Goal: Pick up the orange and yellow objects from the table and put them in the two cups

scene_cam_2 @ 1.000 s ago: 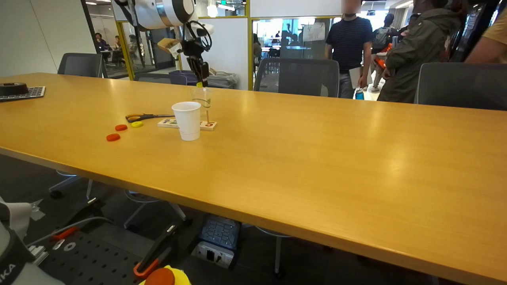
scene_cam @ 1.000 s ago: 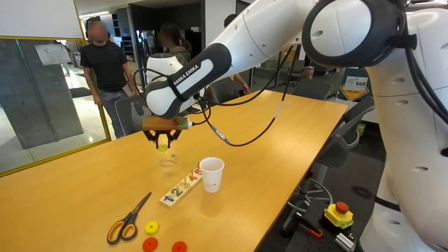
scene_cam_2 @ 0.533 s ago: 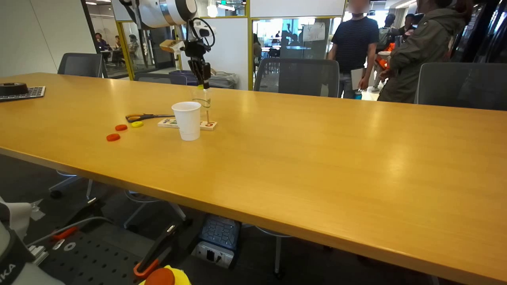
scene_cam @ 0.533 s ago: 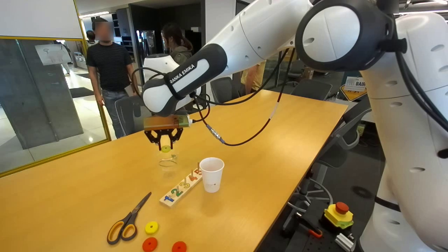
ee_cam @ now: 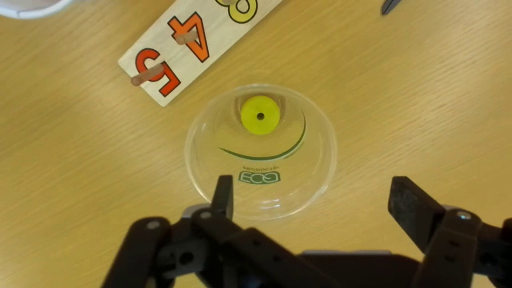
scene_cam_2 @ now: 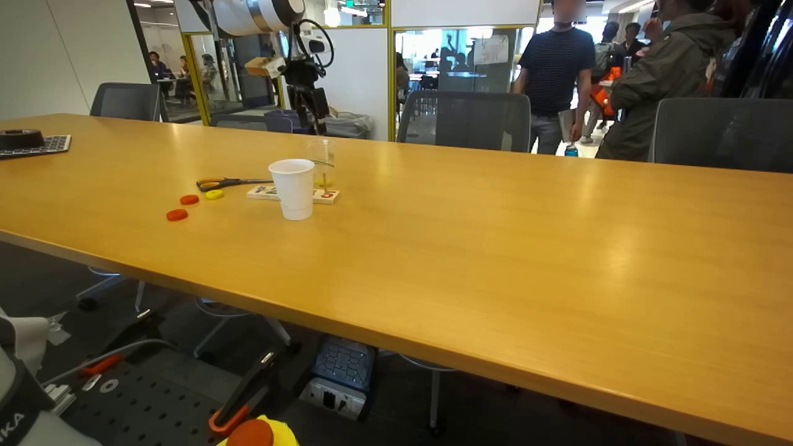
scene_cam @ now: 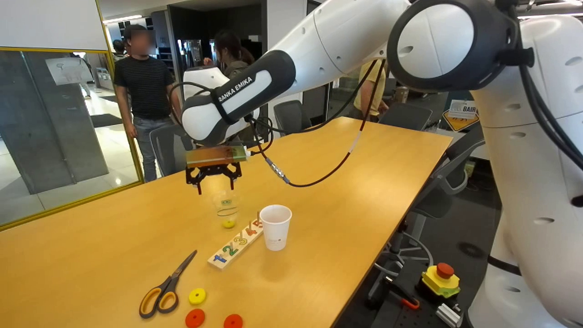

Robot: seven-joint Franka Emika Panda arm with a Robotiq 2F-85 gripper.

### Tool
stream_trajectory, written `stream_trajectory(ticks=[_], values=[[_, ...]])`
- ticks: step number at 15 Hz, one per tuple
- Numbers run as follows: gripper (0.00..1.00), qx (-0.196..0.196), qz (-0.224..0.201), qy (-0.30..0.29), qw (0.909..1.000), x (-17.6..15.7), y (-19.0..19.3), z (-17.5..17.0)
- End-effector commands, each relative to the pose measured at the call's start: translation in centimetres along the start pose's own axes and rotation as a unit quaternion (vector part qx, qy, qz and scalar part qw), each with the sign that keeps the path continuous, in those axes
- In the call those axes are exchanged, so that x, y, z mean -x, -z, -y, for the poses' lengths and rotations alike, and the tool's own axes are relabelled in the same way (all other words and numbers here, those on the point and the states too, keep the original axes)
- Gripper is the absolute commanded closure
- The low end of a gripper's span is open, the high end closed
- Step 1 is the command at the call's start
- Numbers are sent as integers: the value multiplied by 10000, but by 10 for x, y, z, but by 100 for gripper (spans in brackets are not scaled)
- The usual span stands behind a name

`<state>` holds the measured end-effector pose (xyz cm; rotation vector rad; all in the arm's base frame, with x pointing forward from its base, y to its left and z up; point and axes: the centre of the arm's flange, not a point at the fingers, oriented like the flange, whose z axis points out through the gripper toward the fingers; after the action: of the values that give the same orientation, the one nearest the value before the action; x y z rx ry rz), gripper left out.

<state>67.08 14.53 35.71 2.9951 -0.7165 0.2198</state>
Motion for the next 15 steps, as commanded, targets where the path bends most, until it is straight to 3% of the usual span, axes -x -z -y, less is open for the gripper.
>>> stream_trajectory(ticks=[1, 8, 15], values=[[0, -114, 150, 253, 9995, 42, 34, -13], [0, -306, 820, 909, 9920, 155, 46, -24], [0, -94, 1432, 1156, 9829, 226, -12, -23]])
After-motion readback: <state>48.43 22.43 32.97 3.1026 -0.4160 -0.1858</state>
